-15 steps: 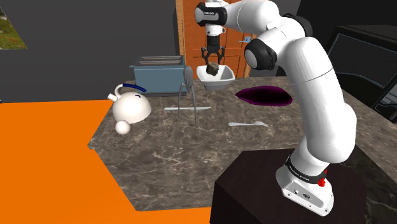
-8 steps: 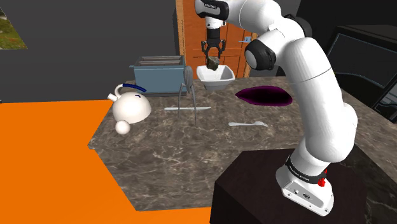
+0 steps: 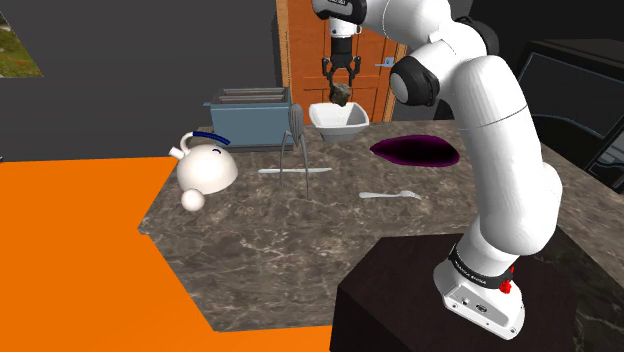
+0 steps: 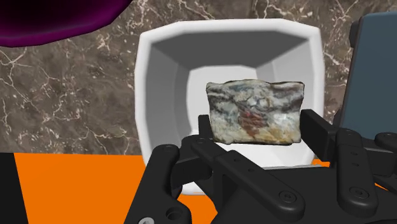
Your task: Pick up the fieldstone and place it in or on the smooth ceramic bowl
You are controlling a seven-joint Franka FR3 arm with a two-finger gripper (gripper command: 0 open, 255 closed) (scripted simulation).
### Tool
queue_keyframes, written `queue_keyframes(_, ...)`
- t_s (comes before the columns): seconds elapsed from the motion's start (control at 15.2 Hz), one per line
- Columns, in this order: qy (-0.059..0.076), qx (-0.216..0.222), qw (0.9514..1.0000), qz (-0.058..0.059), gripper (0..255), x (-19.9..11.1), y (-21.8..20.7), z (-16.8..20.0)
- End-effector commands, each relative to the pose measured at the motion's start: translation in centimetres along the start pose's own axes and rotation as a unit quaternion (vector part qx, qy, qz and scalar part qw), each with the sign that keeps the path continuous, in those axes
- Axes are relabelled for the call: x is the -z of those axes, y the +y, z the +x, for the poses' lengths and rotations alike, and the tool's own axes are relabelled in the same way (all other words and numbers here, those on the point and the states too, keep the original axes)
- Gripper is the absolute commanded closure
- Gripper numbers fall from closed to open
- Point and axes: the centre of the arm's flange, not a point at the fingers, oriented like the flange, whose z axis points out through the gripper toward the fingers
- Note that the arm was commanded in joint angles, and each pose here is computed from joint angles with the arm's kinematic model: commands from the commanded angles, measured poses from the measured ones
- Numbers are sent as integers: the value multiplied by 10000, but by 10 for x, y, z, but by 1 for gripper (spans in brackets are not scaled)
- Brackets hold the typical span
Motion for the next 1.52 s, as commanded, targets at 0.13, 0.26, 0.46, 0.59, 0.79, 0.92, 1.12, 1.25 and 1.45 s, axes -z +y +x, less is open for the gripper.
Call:
queue_keyframes(0.13,1,1,10000,0,255,-20,-1,2)
queue_keyframes(0.26,1,1,10000,0,255,-31,-1,3)
queue_keyframes(0.46,1,1,10000,0,255,-46,-2,5)
queue_keyframes(0.59,1,1,10000,0,255,-57,-2,6)
queue_keyframes(0.79,1,1,10000,0,255,-73,-2,8)
queue_keyframes(0.92,1,1,10000,0,255,-79,-2,9)
queue_keyframes(1.12,1,1,10000,0,255,-79,-2,9)
queue_keyframes(1.25,1,1,10000,0,255,-79,-2,9)
queue_keyframes(1.45,1,1,10000,0,0,-79,-2,9)
